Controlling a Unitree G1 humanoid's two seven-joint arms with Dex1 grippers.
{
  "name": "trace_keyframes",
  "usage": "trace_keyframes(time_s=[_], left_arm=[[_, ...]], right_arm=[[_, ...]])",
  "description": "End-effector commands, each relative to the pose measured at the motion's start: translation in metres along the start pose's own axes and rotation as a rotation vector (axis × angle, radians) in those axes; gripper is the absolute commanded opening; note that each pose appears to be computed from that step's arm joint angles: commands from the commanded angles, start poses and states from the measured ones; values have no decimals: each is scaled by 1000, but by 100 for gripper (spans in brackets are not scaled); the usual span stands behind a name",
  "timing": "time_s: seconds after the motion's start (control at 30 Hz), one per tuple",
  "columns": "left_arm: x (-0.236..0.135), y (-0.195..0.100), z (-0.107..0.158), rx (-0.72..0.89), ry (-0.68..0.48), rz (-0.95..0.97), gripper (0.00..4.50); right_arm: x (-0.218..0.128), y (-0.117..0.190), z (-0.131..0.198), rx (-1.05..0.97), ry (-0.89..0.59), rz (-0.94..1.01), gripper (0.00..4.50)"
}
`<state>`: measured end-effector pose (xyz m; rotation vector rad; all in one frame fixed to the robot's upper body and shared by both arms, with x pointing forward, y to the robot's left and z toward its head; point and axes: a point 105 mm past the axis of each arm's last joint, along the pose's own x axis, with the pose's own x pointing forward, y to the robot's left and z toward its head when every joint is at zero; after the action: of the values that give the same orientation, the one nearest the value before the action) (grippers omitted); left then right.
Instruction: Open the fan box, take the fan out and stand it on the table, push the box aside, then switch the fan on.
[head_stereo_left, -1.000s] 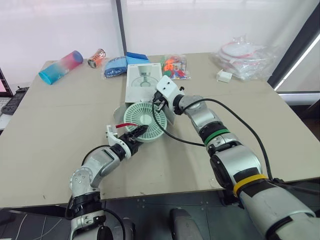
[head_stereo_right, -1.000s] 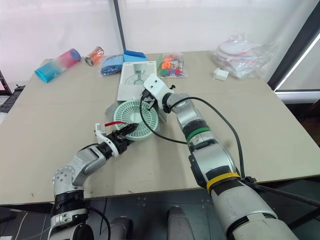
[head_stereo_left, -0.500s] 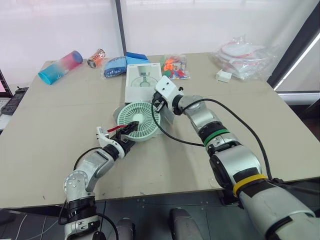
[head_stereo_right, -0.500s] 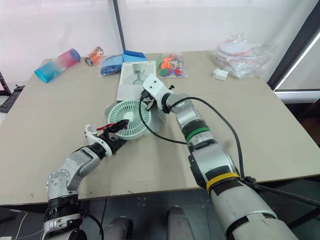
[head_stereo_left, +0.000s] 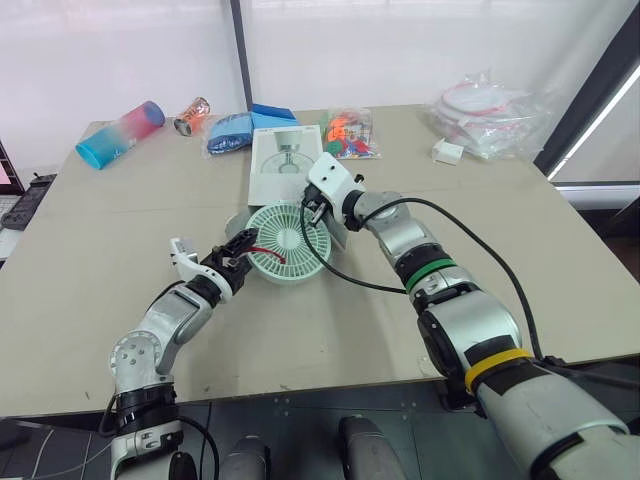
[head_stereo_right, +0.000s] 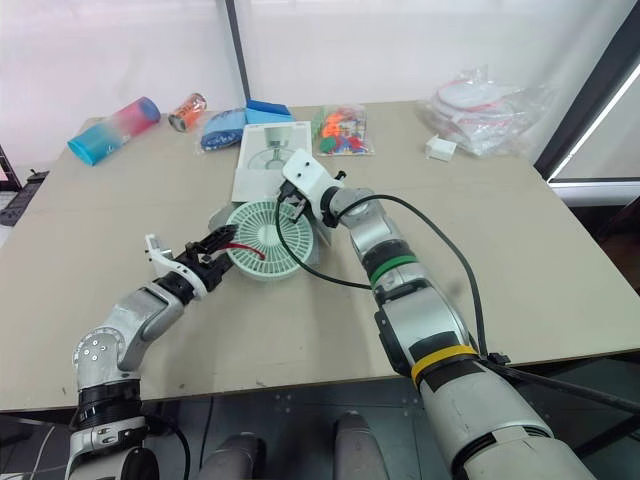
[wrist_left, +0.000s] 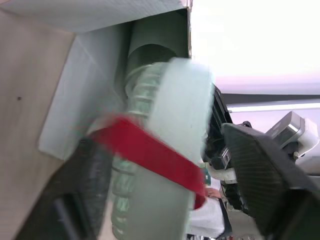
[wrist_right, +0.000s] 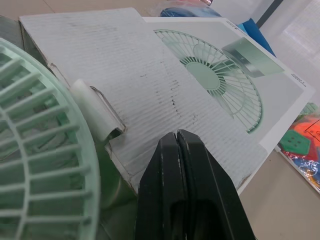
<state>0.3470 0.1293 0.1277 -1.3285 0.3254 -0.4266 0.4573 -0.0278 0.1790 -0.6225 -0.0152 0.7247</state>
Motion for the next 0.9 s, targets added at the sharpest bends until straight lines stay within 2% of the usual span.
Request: trace_keyframes(time_s=[0.03, 0.1, 0.3, 0.67, 0.87, 0.9], left_arm=[[2, -2, -3, 28, 15, -11, 209], [1, 1, -6, 31, 21, -3, 182], [-9, 15, -9, 17, 20, 49, 182], [-41, 21, -25, -22, 48, 96, 182], [-43, 23, -26, -20, 59, 114, 182], [-42, 23, -25, -6, 62, 113, 262]], right_arm=[[1, -2, 3, -1, -4, -6, 0], [1, -2, 3, -2, -4, -9, 0], [1, -1, 3, -4, -4, -8, 0], [1, -3, 6, -7, -11, -12, 0], [2, -3, 10, 3, -28, -15, 0], [2, -3, 12, 4, -32, -13, 0]])
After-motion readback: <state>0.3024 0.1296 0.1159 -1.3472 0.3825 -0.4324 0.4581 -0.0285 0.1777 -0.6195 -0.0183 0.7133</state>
